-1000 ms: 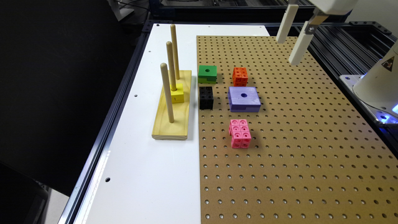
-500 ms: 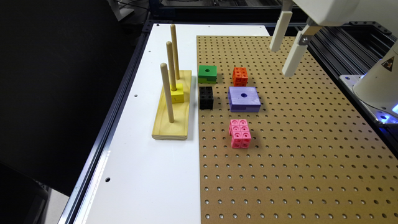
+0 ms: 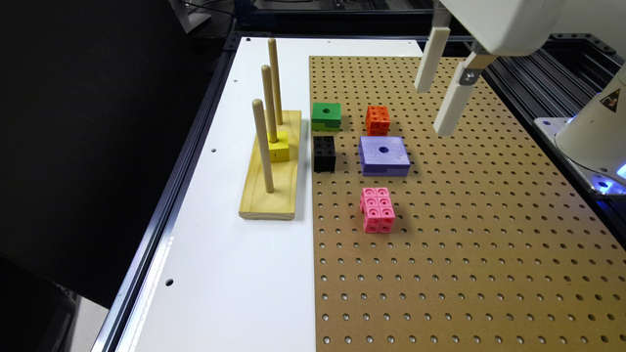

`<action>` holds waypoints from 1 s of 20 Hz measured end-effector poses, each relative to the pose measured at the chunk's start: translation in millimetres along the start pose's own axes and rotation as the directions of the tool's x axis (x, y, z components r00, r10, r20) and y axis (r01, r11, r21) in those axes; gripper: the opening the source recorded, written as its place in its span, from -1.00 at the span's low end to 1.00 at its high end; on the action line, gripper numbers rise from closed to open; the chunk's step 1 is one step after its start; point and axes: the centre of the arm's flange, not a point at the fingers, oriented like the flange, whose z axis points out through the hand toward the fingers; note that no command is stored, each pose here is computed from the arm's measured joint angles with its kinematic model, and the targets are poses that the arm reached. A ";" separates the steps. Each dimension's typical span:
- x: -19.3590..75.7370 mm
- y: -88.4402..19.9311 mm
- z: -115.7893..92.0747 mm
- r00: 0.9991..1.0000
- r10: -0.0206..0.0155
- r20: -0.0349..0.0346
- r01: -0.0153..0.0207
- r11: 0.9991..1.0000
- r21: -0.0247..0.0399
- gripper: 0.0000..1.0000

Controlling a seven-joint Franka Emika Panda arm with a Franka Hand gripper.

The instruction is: Pick up pink block.

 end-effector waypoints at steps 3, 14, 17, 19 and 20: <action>0.2 -12.8 -0.4 1.000 -0.001 0.004 0.001 1.000 0.006 1.00; 0.4 -35.8 4.5 1.000 -0.001 0.022 0.001 1.000 0.008 1.00; 0.2 -35.9 4.6 1.000 0.000 0.022 0.000 1.000 0.008 1.00; -0.1 -35.8 9.1 1.000 0.000 0.028 0.000 1.000 0.002 1.00; 0.2 -36.4 14.4 1.000 0.000 0.032 0.000 1.000 0.001 1.00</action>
